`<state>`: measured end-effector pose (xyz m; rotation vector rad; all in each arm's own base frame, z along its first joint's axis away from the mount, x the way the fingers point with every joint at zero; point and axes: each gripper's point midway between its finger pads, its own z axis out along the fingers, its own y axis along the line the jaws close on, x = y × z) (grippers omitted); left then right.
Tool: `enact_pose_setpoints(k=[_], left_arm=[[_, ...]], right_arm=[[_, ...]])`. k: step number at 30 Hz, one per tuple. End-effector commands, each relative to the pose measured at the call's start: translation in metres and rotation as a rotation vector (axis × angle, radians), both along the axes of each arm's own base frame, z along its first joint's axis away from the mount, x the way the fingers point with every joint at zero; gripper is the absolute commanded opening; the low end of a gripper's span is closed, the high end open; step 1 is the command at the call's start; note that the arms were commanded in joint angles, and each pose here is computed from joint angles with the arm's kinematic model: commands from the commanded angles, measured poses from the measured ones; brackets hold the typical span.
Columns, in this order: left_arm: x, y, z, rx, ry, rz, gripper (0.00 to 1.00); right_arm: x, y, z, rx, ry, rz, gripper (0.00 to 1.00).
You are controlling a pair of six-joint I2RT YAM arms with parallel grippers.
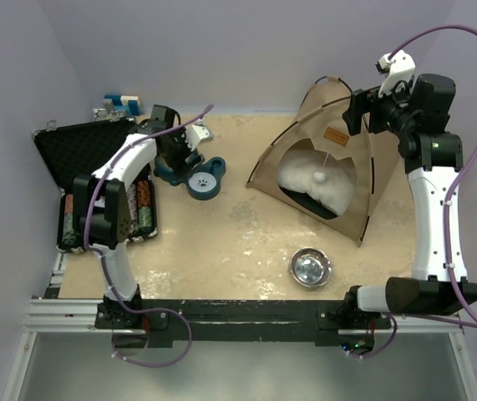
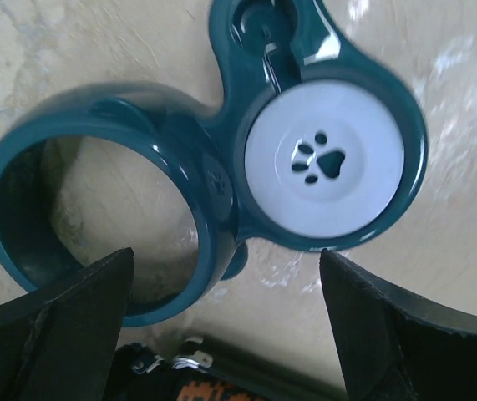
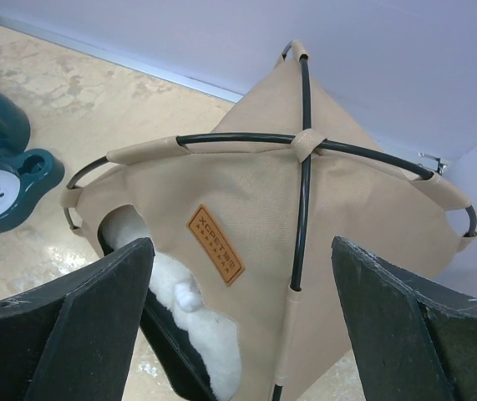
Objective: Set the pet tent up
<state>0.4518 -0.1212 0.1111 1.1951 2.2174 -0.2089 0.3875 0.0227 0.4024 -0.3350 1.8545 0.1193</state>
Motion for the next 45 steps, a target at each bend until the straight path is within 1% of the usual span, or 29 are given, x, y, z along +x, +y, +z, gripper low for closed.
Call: enact_pose_setpoints(k=[1,2,4,6,9,11,14,18,19,20,21,23,24,25,27,28,29,31,33,34,37,38,39,40,42,43,45], left_arm=[[-0.009,0.024,-0.027,0.19,-0.011,-0.309,0.95],[-0.007,0.027,-0.031,0.215,-0.016,-0.336,0.96],[0.001,0.034,-0.042,0.257,-0.021,-0.345,0.92],[0.004,0.037,-0.053,0.285,-0.009,-0.366,0.86],[0.008,0.035,-0.066,0.275,0.028,-0.344,0.76],[0.01,0.027,-0.065,0.221,0.049,-0.303,0.69],[0.01,0.011,-0.059,0.128,0.079,-0.208,0.52],[0.005,-0.013,-0.056,0.029,0.147,-0.054,0.37],[0.003,-0.018,-0.055,0.002,0.168,-0.016,0.29],[0.001,-0.024,-0.055,-0.026,0.19,0.03,0.24],[-0.001,-0.027,-0.057,-0.048,0.217,0.081,0.22],[-0.002,-0.033,-0.059,-0.086,0.253,0.172,0.21],[-0.003,-0.034,-0.062,-0.104,0.268,0.216,0.24],[-0.003,-0.035,-0.062,-0.119,0.277,0.248,0.29],[-0.003,-0.037,-0.063,-0.143,0.278,0.276,0.48],[-0.002,-0.036,-0.06,-0.15,0.267,0.284,0.54],[0.001,-0.036,-0.056,-0.157,0.252,0.285,0.59],[0.007,-0.038,-0.042,-0.172,0.221,0.268,0.65],[0.013,-0.042,-0.014,-0.202,0.172,0.228,0.7],[0.015,-0.047,0.005,-0.224,0.13,0.198,0.77],[0.013,-0.064,0.062,-0.272,-0.028,0.086,0.87],[0.007,-0.07,0.076,-0.284,-0.071,0.044,0.9],[-0.002,-0.073,0.089,-0.303,-0.106,0.016,0.97],[-0.013,-0.081,0.095,-0.344,-0.12,-0.022,1.0],[-0.041,-0.096,0.112,-0.4,-0.14,-0.084,1.0],[-0.057,-0.109,0.115,-0.431,-0.124,-0.104,1.0],[-0.104,-0.135,0.115,-0.518,-0.04,-0.179,1.0]], right_arm=[[-0.006,0.006,0.005,0.003,-0.016,0.033,0.91],[-0.007,0.005,0.006,0.001,-0.017,0.034,0.91],[-0.008,0.005,0.005,-0.003,-0.013,0.035,0.91],[-0.009,0.005,0.004,-0.004,-0.011,0.034,0.91],[-0.009,0.005,0.003,-0.005,-0.009,0.033,0.91],[-0.009,0.004,0.004,-0.007,-0.013,0.028,0.91],[-0.008,0.003,0.003,-0.005,-0.013,0.023,0.91],[-0.005,0.005,0.001,0.007,-0.007,0.026,0.91],[-0.004,0.004,0.001,0.008,-0.008,0.024,0.91],[-0.003,0.005,0.001,0.011,-0.009,0.026,0.91],[-0.003,0.005,0.001,0.012,-0.007,0.027,0.91],[-0.002,0.005,0.001,0.012,-0.006,0.027,0.91],[-0.002,0.005,0.002,0.011,-0.008,0.028,0.91],[-0.001,0.005,0.002,0.012,-0.007,0.027,0.91],[-0.001,0.005,0.003,0.012,-0.009,0.027,0.91],[-0.002,0.005,0.003,0.009,-0.011,0.028,0.91],[-0.002,0.005,0.003,0.009,-0.011,0.028,0.91],[-0.003,0.005,0.004,0.007,-0.011,0.029,0.91],[-0.004,0.006,0.006,0.007,-0.017,0.03,0.91],[-0.005,0.005,0.006,0.007,-0.018,0.029,0.91],[-0.01,0.006,0.01,0.004,-0.028,0.031,0.91],[-0.011,0.006,0.011,0.004,-0.031,0.032,0.91],[-0.014,0.007,0.013,0.003,-0.033,0.036,0.91],[-0.015,0.006,0.013,0.002,-0.035,0.035,0.91],[-0.02,0.006,0.018,0.0,-0.043,0.029,0.92],[-0.021,0.005,0.02,0.0,-0.049,0.024,0.92],[-0.027,0.004,0.028,0.004,-0.066,0.011,0.92]])
